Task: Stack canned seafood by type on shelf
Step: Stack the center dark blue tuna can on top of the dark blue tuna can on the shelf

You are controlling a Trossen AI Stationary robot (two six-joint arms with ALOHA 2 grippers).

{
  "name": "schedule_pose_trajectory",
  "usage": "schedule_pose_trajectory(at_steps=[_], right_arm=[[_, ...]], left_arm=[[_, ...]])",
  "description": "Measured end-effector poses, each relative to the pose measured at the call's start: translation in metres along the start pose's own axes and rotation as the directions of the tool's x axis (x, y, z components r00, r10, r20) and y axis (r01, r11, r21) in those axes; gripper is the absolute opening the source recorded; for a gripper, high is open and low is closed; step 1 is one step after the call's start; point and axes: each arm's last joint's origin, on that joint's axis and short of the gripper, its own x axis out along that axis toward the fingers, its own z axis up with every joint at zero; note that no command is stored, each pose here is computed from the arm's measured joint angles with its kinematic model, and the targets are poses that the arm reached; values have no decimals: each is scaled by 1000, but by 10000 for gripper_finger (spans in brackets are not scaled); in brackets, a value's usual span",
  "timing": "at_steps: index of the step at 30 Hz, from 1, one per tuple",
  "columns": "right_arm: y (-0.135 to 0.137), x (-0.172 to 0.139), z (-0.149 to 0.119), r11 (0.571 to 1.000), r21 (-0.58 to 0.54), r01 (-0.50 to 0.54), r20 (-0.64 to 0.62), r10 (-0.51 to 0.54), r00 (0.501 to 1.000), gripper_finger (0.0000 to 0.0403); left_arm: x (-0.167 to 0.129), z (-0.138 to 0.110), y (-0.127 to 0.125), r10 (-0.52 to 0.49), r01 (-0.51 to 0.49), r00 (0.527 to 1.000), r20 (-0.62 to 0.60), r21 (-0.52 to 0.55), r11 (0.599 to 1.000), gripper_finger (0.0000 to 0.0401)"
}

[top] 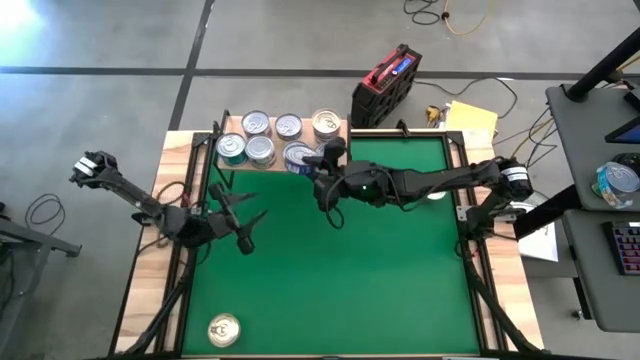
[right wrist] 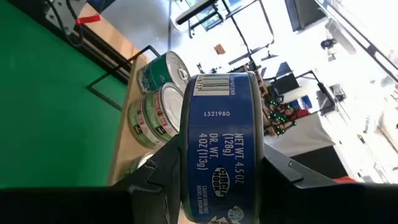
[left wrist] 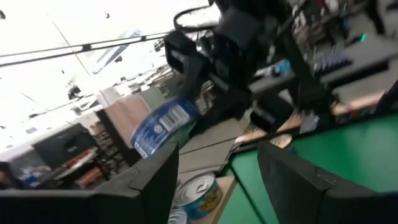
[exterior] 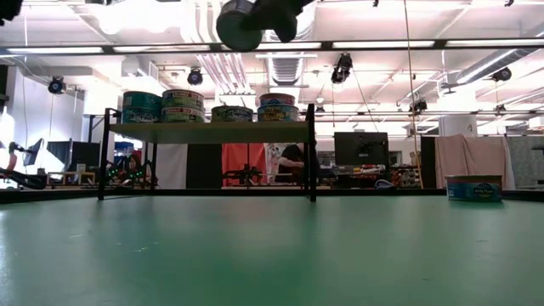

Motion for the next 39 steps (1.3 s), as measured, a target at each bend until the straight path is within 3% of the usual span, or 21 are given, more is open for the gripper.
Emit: schedule_pose_trajectory(at_steps=[7, 20, 27, 31, 39], right_arm=[[-11, 8, -7, 1000, 17, 1, 22, -2, 1000, 130], [-13, 45, -4, 999, 32, 5, 13, -6, 1000, 130], [-14, 63, -10, 999, -36, 16, -14, -16, 1000, 130], [-8, 72, -18, 996, -95, 0, -42, -4, 999, 130], [-11, 87, -39, 994, -106, 7, -101, -18, 995, 130]], left_arm=[[-17, 9, 24, -18, 29, 998, 53, -203, 979, 195], [-38, 15, 69, 60, -12, 991, 120, -365, 931, 193], [-43, 11, 82, 146, -126, 989, 27, -368, 921, 194], [-42, 10, 81, 139, -125, 990, 15, -342, 931, 194], [-42, 9, 77, 126, -118, 992, 6, -311, 943, 194]])
